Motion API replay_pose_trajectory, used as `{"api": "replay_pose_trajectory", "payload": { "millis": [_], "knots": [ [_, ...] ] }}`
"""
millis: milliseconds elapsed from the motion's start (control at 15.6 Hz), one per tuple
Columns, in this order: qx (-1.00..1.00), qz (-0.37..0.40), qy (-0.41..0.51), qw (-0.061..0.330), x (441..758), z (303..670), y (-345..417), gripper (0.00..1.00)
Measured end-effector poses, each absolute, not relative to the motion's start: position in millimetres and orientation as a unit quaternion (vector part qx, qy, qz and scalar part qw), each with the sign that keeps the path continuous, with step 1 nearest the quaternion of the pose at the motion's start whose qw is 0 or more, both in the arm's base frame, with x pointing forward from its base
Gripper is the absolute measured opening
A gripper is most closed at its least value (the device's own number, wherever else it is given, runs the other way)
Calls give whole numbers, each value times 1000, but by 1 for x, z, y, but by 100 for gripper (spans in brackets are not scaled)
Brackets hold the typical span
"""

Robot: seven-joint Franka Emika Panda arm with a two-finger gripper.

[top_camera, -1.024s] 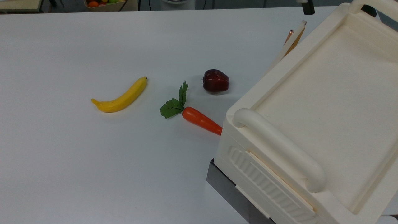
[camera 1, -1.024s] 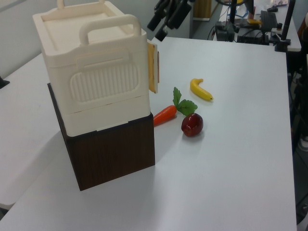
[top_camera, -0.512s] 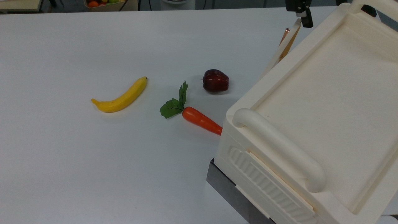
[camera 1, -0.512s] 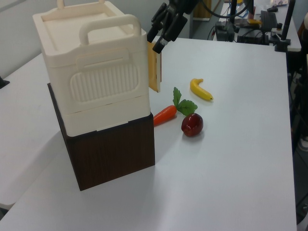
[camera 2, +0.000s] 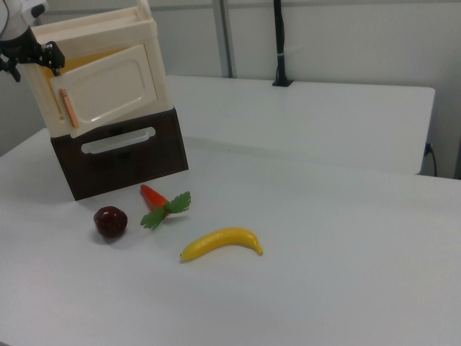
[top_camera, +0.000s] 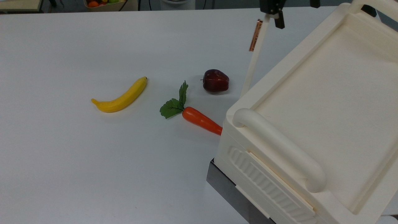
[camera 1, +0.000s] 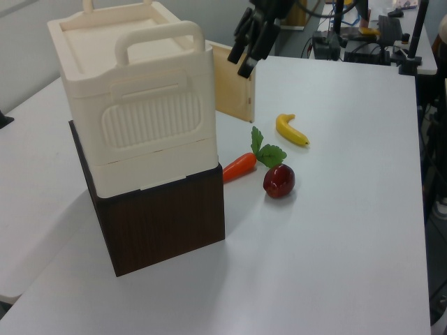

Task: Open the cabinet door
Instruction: 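Swing the door further open around its hinge with the gripper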

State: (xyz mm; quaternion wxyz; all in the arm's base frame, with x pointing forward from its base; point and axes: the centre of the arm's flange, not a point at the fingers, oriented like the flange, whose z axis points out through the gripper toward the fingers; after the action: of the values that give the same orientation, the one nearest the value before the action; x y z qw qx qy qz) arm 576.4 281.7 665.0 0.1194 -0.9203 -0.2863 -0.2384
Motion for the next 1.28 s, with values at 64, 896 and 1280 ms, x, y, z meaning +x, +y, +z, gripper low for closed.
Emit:
{"api": "replay_pose_trajectory", "payload": {
  "millis": [64,896,1280],
  "knots": [
    [-923,-232,-282,117,575,668,273,100],
    [-964,-167,-189,86,594,669,142,100],
    [-986,-123,-102,45,591,656,130,100]
  ]
}}
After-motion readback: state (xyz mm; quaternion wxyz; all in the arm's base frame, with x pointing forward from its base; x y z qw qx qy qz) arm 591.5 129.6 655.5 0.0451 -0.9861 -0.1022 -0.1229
